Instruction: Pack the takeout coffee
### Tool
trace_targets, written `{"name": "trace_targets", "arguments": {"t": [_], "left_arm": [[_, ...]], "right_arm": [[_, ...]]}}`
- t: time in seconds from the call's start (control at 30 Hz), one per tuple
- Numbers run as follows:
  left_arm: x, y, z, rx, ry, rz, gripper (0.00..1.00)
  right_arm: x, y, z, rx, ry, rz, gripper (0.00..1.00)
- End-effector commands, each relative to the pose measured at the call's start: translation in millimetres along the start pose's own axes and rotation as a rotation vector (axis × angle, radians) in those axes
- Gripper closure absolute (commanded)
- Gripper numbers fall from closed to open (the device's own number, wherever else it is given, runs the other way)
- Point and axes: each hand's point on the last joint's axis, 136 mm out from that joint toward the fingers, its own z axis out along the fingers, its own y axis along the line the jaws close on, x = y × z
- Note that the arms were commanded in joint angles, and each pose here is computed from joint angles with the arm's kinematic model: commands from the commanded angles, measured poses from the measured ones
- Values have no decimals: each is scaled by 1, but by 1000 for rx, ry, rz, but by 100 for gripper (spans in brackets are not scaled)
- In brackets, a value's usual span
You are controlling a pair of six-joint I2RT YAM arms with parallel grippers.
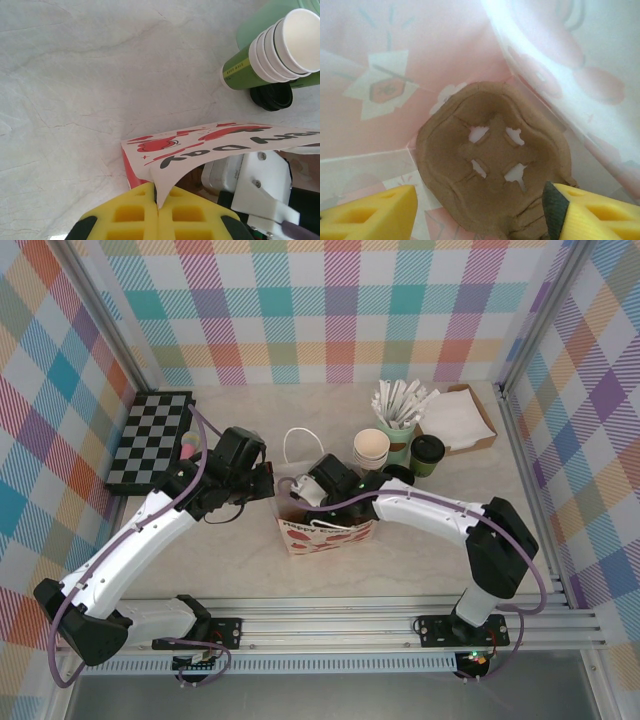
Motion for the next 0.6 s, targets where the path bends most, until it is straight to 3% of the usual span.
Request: {"name": "trace_targets", "arguments": {"t": [0.0,0.37,0.47,0.57], "left_arm": [[3,0,-2,16,5,5,100],[4,6,0,-24,19,11,100],[2,7,-1,-29,11,5,100],[2,5,-2,-22,12,2,100]], "right_arm": [[-24,5,-23,-8,-65,41,23],[-33,18,-50,-65,-136,-27,24],[-27,19,-52,-76,-109,-84,25],[-12,25,-48,-121,-38,-137,32]]}}
